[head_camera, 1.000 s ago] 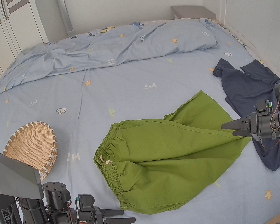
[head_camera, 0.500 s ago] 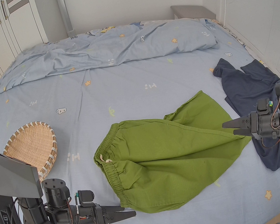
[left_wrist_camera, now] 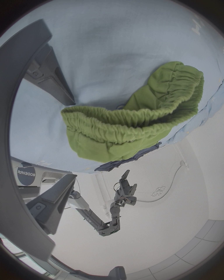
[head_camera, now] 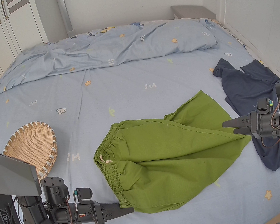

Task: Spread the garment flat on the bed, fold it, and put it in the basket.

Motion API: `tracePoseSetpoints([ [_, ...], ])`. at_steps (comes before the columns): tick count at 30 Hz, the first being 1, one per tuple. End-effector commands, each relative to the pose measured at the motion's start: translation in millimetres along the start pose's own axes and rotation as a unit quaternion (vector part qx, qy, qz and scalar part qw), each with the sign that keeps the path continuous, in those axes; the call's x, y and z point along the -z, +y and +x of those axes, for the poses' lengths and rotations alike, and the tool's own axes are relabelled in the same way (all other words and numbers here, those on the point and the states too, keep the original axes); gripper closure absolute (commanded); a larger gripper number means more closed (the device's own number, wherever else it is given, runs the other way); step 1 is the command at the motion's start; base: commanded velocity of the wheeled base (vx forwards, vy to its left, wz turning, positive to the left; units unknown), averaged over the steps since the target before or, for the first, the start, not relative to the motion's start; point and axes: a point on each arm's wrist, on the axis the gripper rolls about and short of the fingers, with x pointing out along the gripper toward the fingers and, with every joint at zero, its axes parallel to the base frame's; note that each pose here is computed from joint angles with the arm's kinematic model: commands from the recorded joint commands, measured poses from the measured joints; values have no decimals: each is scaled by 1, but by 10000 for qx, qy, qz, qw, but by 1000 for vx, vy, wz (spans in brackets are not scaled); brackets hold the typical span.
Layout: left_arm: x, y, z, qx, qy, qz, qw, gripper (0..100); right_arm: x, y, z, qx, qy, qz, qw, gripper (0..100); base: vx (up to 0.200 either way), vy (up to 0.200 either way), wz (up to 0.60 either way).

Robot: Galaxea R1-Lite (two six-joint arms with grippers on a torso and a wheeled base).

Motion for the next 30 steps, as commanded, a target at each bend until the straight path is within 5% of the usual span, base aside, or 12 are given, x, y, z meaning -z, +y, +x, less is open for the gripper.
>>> tracePoseSetpoints([
  [1,-5,5,4,-173,-93,10,9998,0,0,1,1,35,-14,-15,10000,0,0,0,0],
  [4,-6,5,9,-409,-176,57,9990,0,0,1,1,42,-21,-23,10000,0,0,0,0],
  [16,-2,-5,14,-273,-62,158,9995,0,-1,0,0,62,-76,-30,9999,0,0,0,0],
  [17,-2,-5,14,-273,-62,158,9995,100,-1,-1,1,59,-82,-35,9999,0,0,0,0],
  [30,9,-14,-1,-335,-24,49,9994,100,-2,-1,1,57,-84,-31,9999,0,0,0,0],
])
